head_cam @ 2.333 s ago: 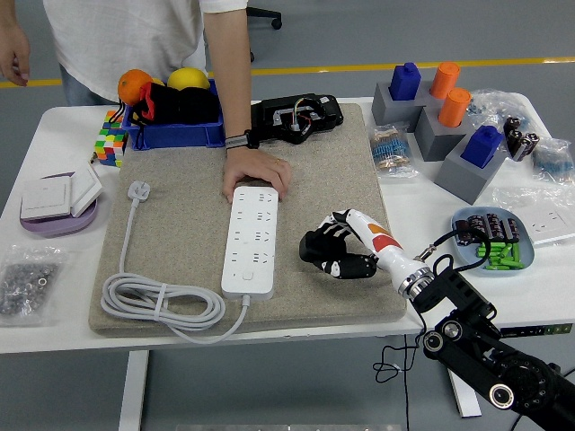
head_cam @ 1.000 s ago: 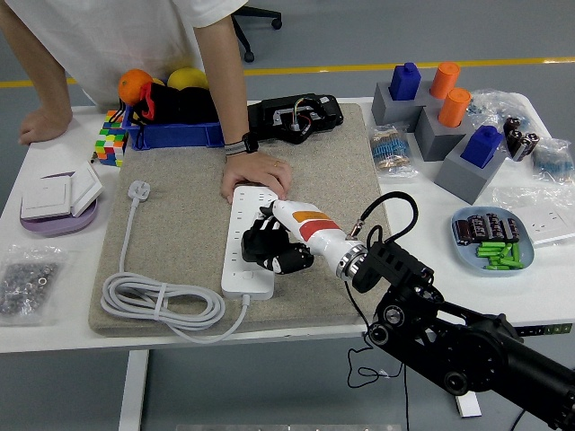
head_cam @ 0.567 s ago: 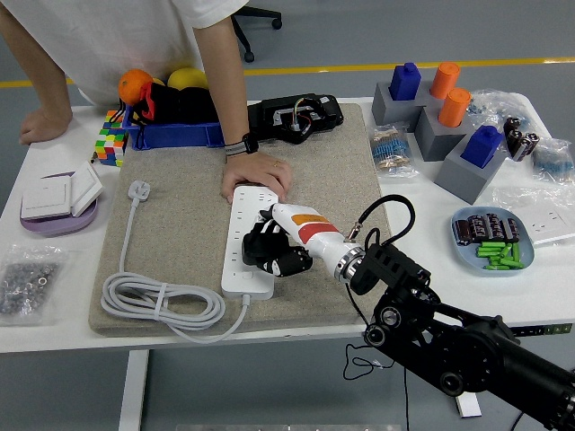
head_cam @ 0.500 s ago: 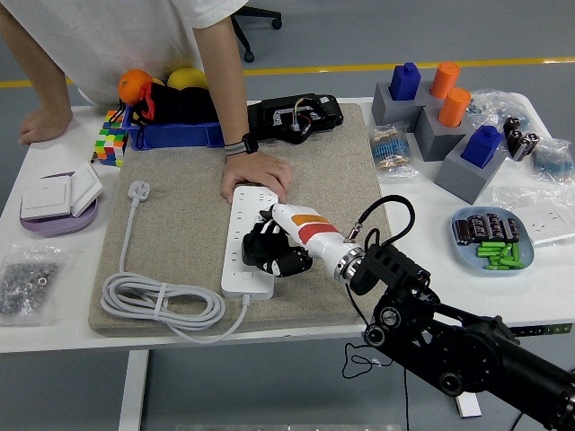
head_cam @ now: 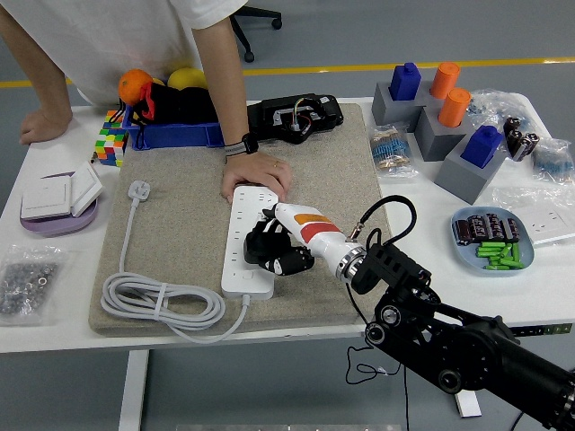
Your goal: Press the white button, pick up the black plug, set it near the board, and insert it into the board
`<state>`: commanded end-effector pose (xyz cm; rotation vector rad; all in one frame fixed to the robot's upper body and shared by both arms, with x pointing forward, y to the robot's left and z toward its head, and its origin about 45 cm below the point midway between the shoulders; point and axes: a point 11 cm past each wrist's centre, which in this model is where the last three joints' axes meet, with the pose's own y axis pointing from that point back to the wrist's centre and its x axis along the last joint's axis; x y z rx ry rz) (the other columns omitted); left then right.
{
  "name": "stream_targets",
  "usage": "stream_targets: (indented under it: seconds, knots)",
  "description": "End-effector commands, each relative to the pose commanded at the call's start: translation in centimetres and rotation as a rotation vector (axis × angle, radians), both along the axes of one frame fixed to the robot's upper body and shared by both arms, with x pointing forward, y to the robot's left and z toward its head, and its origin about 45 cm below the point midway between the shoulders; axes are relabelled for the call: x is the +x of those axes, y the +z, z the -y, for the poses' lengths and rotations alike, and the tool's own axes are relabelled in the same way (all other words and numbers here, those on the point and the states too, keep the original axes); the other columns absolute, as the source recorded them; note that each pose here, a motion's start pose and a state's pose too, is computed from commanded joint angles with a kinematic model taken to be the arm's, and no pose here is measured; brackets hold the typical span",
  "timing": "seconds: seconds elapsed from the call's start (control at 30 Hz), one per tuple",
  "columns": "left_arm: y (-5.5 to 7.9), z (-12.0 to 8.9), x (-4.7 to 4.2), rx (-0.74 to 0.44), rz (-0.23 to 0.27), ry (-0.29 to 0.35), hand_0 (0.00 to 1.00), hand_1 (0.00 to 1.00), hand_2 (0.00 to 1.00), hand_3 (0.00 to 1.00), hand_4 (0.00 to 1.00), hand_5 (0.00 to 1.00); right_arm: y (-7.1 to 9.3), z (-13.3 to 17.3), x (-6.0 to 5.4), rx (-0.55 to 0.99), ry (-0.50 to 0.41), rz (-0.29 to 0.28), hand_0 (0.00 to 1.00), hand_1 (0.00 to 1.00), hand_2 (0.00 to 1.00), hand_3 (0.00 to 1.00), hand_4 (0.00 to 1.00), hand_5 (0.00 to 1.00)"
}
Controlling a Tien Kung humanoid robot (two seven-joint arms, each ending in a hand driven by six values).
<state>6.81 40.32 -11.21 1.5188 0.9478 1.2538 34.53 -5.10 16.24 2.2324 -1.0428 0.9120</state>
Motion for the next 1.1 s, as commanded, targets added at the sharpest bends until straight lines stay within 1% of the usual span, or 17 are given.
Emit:
stream_targets:
  seconds: [0.23, 0.67, 1.1]
  knots:
    - [-0.02, 0.03, -0.05, -0.001, 0.000, 0.002, 0.625, 0.630, 0.634, 0.692, 0.554, 0.394, 0.12, 0.16, 0.26, 0.004, -0.006, 0.008, 0.484, 0.472, 0.496, 0.492, 0.804, 0.002]
    - [0.01, 0.03, 0.14, -0.001, 0.004, 0.002, 0.624, 0.628, 0.634, 0.692, 0.554, 0.395, 0.13, 0.23, 0.35, 0.001, -0.007, 0.004, 0.483, 0.470, 0.488, 0.490, 0.804, 0.002]
    - [-0.01, 0.08, 0.08, -0.001, 0.004, 0.004, 0.625, 0.628, 0.634, 0.693, 0.554, 0.396, 0.09, 0.48, 0.39, -0.001, -0.011, 0.002, 0.481, 0.469, 0.484, 0.489, 0.805, 0.002]
